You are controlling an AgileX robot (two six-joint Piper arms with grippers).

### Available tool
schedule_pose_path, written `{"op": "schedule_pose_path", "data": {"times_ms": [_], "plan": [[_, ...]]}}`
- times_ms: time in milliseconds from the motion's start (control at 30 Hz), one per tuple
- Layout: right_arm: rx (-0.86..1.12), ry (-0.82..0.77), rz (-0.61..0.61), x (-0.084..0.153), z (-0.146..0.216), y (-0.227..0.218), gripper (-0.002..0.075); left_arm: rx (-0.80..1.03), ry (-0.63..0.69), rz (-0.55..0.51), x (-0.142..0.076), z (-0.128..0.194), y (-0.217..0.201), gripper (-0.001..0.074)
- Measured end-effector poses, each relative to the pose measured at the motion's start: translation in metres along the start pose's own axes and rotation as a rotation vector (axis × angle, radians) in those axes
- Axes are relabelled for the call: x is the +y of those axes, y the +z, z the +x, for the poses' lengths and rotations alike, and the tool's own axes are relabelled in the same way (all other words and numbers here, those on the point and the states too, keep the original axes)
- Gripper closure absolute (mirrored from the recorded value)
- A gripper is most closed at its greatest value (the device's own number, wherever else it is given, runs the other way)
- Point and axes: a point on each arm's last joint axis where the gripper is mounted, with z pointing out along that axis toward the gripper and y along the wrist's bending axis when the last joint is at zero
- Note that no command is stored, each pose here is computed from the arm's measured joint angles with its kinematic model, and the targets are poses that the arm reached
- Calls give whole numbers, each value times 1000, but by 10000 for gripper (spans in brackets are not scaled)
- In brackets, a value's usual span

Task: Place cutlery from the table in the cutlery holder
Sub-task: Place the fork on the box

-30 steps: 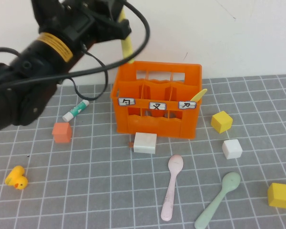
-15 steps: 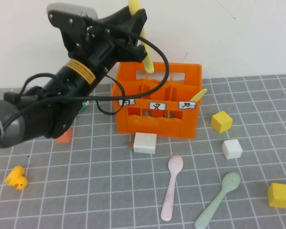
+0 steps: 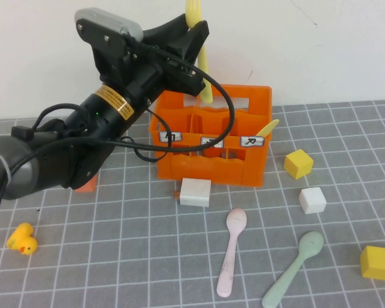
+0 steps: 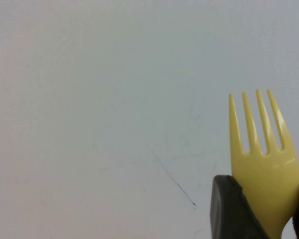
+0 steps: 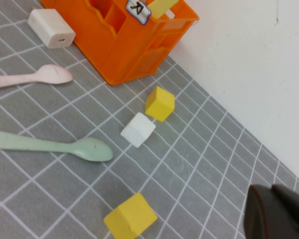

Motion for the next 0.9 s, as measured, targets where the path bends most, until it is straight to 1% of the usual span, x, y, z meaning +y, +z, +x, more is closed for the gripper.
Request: {"op": "schedule_pose_path", "data": {"times_ms": [200,400,667,800,900], "plan": [[0,0,0,0,0,0,729,46,17,-17,2,4,0,502],[0,0,0,0,0,0,729,54,26,-21,2,6,0,502],[0,0,0,0,0,0,729,72,-2,-40,11,32,0,502],[0,0,0,0,0,0,729,40,2,-79,20,47,-1,502],[0,0,0,0,0,0,729,50,-5,-100,25,62,-3,502]]}}
